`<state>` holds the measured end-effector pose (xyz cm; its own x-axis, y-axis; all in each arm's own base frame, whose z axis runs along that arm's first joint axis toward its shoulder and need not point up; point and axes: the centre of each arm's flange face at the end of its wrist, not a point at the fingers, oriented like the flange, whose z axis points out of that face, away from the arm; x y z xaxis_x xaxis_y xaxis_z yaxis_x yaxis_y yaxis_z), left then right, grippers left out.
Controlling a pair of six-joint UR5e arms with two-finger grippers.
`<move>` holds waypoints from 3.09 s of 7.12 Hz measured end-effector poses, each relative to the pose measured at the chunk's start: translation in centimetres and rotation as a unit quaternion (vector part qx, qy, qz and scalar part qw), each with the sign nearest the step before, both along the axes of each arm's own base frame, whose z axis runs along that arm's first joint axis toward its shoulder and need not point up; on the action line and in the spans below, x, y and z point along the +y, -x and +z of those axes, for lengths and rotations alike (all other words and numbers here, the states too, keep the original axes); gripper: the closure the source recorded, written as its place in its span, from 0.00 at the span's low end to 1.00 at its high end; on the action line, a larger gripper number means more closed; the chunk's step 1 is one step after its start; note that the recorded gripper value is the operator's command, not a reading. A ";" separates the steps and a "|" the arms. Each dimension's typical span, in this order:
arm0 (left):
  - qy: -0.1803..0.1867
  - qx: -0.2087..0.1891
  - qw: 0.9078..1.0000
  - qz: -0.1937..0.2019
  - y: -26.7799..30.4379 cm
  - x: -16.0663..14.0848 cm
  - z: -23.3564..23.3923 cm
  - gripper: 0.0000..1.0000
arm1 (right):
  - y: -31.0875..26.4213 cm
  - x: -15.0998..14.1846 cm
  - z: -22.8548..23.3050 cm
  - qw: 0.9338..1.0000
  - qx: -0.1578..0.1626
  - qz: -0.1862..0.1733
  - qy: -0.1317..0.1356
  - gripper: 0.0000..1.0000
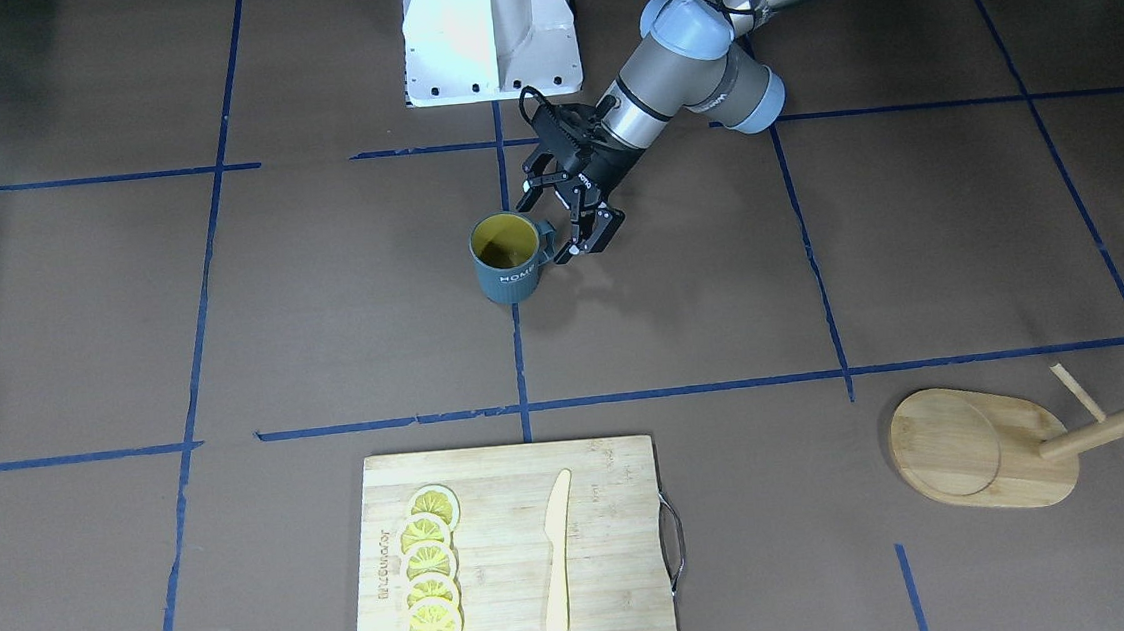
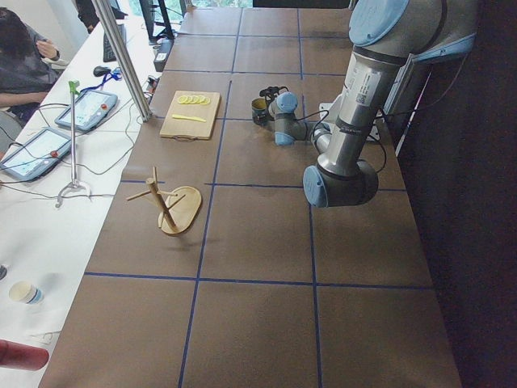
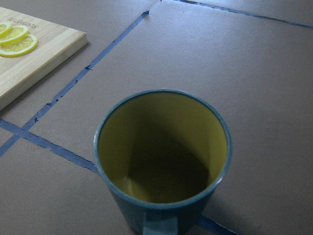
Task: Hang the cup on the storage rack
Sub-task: 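Grasp and lift the teal mug with the left gripper, then carry the mug up toward the wooden rack with the left gripper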
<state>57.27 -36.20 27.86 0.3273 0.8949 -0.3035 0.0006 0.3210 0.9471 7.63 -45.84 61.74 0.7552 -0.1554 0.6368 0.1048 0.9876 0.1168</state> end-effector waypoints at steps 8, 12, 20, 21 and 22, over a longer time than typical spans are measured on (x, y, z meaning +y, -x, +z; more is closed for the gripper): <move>0.213 0.141 0.966 -0.022 1.4 -0.7 -2.9 1.00 | 0.0 -0.6 -0.3 1.000 0.000 0.000 -0.003 0.00; 0.494 0.333 0.802 -0.027 7.9 -5.2 -5.3 1.00 | 0.0 -0.4 -0.1 1.000 -0.001 0.000 -0.001 0.00; 0.745 0.597 0.295 -0.037 32.3 -23.8 1.0 1.00 | 0.0 -0.6 -0.4 1.000 0.000 0.001 -0.004 0.00; 0.745 0.611 0.265 -0.035 34.5 -25.0 3.2 1.00 | 0.0 -0.6 -0.5 1.000 0.000 0.001 -0.004 0.00; 0.744 0.621 0.245 -0.029 36.2 -25.5 6.0 1.00 | 0.0 -0.6 -0.5 1.000 0.000 0.002 -0.004 0.00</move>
<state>21.11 -61.73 33.88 -0.8458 -0.5031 -0.1777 0.0370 0.2769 -0.9602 7.58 -46.44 61.21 0.7558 -0.1577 0.6356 0.1012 0.9870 0.1246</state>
